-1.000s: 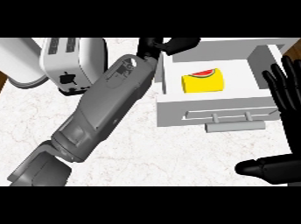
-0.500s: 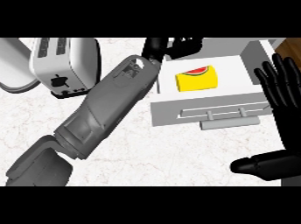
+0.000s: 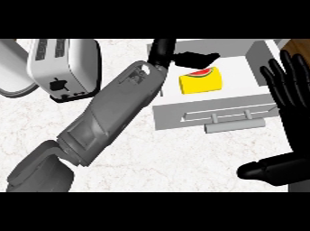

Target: Pick up the cup, place it into the drawer and close the drawer

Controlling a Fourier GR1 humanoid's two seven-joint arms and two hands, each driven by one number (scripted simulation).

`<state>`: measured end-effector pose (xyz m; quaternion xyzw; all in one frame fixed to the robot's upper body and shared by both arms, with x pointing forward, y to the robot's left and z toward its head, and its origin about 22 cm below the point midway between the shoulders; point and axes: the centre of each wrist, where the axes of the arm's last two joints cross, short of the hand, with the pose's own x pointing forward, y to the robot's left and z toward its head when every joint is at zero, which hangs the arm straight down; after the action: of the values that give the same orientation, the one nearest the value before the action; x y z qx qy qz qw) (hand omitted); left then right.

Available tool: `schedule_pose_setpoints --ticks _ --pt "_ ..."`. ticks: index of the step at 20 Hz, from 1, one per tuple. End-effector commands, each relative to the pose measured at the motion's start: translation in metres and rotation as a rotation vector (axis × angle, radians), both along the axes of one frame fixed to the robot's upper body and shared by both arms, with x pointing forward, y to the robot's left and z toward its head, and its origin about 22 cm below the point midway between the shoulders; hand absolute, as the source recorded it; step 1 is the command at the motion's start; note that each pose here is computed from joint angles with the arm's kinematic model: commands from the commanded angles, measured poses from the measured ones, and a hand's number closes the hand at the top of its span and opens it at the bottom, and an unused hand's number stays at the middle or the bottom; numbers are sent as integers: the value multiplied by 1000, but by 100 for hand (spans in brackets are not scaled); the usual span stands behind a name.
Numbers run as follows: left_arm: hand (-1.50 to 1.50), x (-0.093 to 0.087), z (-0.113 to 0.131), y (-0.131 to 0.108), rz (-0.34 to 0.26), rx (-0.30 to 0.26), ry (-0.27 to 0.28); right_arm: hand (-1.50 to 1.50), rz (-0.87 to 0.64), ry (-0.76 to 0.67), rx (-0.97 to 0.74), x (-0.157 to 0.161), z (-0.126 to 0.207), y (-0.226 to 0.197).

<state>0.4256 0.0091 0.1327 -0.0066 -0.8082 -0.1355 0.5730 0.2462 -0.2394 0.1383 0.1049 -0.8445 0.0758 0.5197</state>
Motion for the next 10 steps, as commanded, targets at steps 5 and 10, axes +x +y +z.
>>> schedule_pose_setpoints --ticks 5,10 --pt "-150 -5 6 -3 -77 -223 -49 -150 38 38 70 -12 0 -9" --pt "-150 -15 25 -14 -119 -298 -35 -150 30 24 37 -28 9 -28"
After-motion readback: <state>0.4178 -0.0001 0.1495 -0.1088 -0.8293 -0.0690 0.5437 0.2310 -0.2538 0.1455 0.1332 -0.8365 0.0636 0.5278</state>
